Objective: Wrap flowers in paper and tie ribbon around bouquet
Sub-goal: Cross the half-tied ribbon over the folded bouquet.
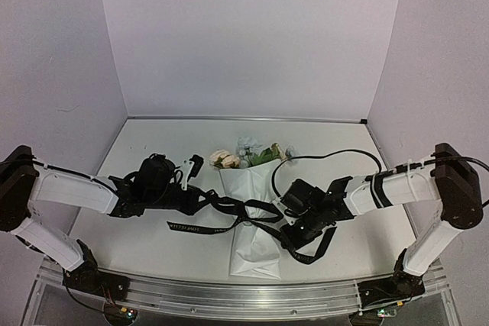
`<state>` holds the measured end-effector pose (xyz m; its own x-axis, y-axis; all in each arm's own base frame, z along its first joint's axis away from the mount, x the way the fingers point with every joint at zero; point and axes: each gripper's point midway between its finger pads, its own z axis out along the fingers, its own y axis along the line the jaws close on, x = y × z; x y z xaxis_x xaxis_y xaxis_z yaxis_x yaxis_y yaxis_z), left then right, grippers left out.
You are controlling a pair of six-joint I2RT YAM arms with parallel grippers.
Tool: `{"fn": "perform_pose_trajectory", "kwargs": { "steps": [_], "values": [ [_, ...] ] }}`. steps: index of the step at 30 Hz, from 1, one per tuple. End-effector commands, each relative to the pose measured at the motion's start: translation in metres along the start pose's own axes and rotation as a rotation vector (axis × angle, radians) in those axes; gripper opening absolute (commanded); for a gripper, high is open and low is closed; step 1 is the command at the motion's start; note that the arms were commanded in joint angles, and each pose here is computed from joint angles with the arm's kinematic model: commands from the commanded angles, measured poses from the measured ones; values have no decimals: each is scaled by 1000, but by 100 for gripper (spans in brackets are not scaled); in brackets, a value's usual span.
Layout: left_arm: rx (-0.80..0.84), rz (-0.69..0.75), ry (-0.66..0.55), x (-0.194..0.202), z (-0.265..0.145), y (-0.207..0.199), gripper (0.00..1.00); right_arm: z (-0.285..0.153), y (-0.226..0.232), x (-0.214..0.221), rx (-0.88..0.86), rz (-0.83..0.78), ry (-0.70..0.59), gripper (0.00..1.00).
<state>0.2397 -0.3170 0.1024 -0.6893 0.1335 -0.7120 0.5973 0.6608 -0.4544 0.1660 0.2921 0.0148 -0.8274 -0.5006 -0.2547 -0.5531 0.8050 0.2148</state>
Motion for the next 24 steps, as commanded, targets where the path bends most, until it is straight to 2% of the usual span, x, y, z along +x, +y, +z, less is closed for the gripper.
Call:
{"fn": "perform_pose_trajectory", "kwargs": {
  "steps": [1, 4, 6, 8, 10, 16, 19, 24],
  "values": [
    [-45, -60, -90, -12, -16, 8, 4, -6, -3, -7, 14, 29, -61, 13],
    [-39, -66, -103, -12, -21, 7, 15, -8, 0, -8, -2, 36, -63, 13],
    [-35, -63, -112, -14, -24, 5, 26, -8, 2, -7, -11, 40, -61, 18],
    [-29, -53, -117, -17, -26, 3, 32, -8, 3, -7, -17, 43, -63, 24],
    [-19, -38, -131, -24, -31, -2, 33, -8, 5, -8, -26, 48, -64, 31],
    [40, 69, -177, -55, -50, -32, 38, -10, 3, -8, -36, 71, -96, 32],
    [68, 163, -136, -62, -45, -57, 40, -14, 3, -8, -46, 78, -118, 42],
    [67, 309, 19, -54, -8, -92, 40, -28, -3, -7, -41, 86, -182, 60]
  ]
}}
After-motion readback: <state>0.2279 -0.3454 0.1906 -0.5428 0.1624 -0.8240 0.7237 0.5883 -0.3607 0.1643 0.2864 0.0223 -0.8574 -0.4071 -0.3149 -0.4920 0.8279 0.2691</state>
